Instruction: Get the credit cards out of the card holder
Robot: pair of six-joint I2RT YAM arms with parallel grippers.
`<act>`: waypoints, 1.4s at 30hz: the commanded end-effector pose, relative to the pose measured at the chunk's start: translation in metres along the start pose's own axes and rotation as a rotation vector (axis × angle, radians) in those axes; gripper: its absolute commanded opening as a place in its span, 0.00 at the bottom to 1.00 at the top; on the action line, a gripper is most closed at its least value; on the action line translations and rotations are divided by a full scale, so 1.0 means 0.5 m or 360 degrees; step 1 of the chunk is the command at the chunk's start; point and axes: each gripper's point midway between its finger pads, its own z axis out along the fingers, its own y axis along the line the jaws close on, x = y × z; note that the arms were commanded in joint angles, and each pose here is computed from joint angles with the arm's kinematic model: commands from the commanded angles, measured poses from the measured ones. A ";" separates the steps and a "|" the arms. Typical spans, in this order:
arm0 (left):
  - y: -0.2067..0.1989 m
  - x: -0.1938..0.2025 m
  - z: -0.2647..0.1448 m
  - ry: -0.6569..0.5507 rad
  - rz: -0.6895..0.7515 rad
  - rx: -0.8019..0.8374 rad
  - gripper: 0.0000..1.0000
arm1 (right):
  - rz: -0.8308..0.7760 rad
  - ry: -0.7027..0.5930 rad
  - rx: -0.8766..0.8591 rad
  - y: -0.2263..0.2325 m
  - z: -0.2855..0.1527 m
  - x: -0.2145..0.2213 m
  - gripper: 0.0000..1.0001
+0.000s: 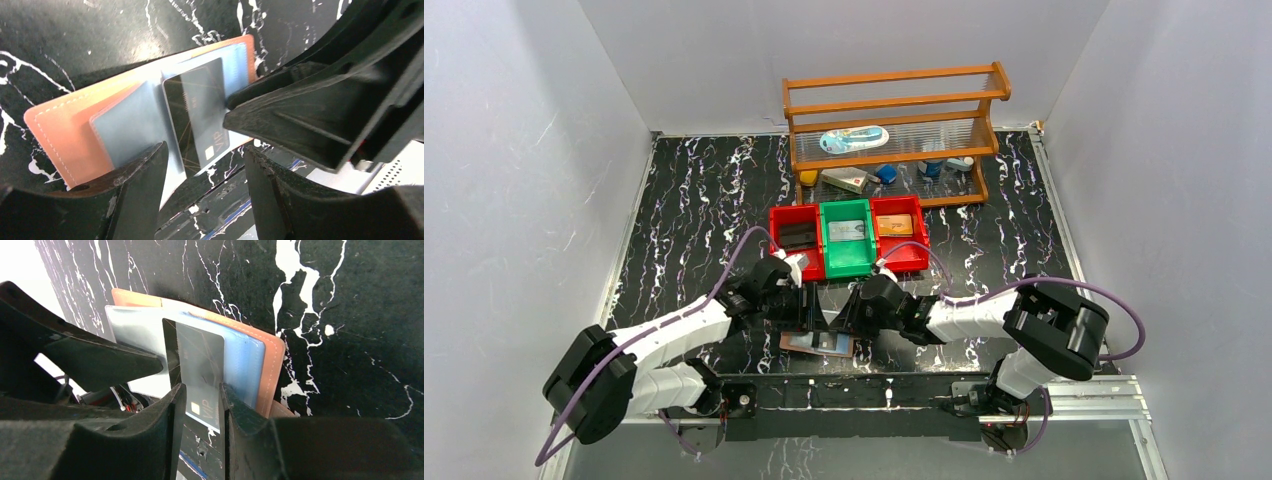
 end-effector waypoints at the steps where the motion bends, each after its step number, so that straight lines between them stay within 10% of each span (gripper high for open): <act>1: 0.015 0.014 0.008 0.0005 -0.0042 -0.0021 0.57 | -0.0003 -0.0050 0.0206 -0.070 -0.006 -0.003 0.39; 42: 0.018 0.020 0.001 -0.0020 -0.0100 0.0127 0.00 | -0.0037 -0.0042 0.0043 -0.028 -0.010 -0.004 0.35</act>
